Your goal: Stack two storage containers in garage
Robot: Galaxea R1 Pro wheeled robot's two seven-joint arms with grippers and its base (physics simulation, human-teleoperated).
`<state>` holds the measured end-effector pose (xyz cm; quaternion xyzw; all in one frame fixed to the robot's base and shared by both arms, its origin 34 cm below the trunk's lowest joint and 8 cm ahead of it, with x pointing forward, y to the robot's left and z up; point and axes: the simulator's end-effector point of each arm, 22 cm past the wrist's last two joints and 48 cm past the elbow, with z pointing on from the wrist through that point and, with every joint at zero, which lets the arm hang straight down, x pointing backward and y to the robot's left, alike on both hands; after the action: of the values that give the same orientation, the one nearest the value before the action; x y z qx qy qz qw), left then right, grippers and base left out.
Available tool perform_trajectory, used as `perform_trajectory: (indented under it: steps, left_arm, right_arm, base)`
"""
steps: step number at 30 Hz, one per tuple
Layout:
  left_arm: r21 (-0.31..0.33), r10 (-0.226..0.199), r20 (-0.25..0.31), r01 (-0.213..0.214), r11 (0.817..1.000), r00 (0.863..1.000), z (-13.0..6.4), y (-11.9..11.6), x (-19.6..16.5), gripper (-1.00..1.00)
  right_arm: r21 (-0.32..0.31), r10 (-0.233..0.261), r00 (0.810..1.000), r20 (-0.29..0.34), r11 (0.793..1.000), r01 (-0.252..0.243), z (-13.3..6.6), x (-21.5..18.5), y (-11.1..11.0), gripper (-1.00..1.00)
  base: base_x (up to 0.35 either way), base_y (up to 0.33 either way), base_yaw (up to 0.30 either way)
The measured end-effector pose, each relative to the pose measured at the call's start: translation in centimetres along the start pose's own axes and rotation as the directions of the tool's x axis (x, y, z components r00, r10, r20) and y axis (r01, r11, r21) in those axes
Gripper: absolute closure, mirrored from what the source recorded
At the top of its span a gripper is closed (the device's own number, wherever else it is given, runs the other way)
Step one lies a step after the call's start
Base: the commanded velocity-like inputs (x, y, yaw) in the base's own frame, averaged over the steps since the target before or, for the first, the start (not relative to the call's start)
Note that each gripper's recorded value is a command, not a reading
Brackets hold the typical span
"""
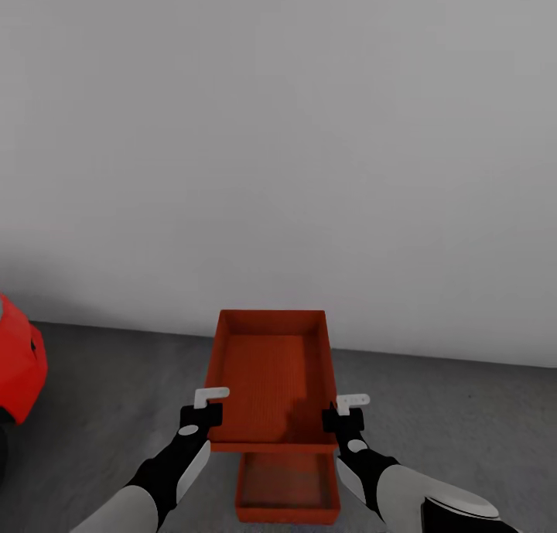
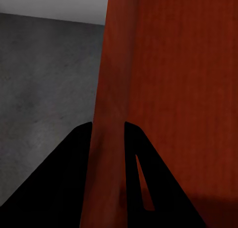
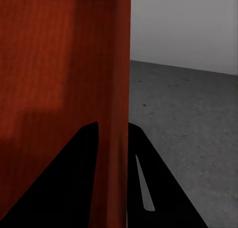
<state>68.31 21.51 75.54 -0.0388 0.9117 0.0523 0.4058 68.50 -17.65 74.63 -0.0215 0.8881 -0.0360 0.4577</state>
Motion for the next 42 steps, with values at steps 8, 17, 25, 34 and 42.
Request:
perform_trajectory:
  steps: [8,17,25,34,42]
  left_arm:
    - [0.0,0.001,-0.013,-0.001,1.0,1.0,0.3,0.0,0.7,1.0]
    - [-0.001,0.003,-0.028,-0.003,1.0,1.0,0.6,0.0,1.5,1.0]
    - [-0.001,0.004,-0.042,-0.004,1.0,0.999,0.8,0.0,2.3,1.0]
    - [-0.002,0.003,-0.062,-0.003,1.0,0.998,1.1,0.0,3.4,1.0]
    - [-0.003,0.003,-0.078,-0.003,1.0,0.997,1.4,0.0,4.2,1.0]
  right_arm:
    - [-0.001,-0.001,1.0,-0.013,1.0,0.001,0.2,0.8,0.0,1.0]
    - [-0.002,-0.001,1.0,-0.028,1.0,0.001,0.4,1.6,0.1,1.0]
    - [-0.004,-0.003,0.999,-0.042,1.0,0.003,0.6,2.4,0.2,1.0]
    - [-0.006,-0.008,0.998,-0.063,1.0,0.008,0.7,3.4,0.3,1.0]
    - [-0.008,-0.01,0.997,-0.078,1.0,0.01,0.9,4.2,0.4,1.0]
  base:
    - [0.0,0.0,0.0]
    - [0.0,0.0,0.0]
    - [0.0,0.0,0.0]
    - [0.0,0.0,0.0]
    - [0.0,0.0,0.0]
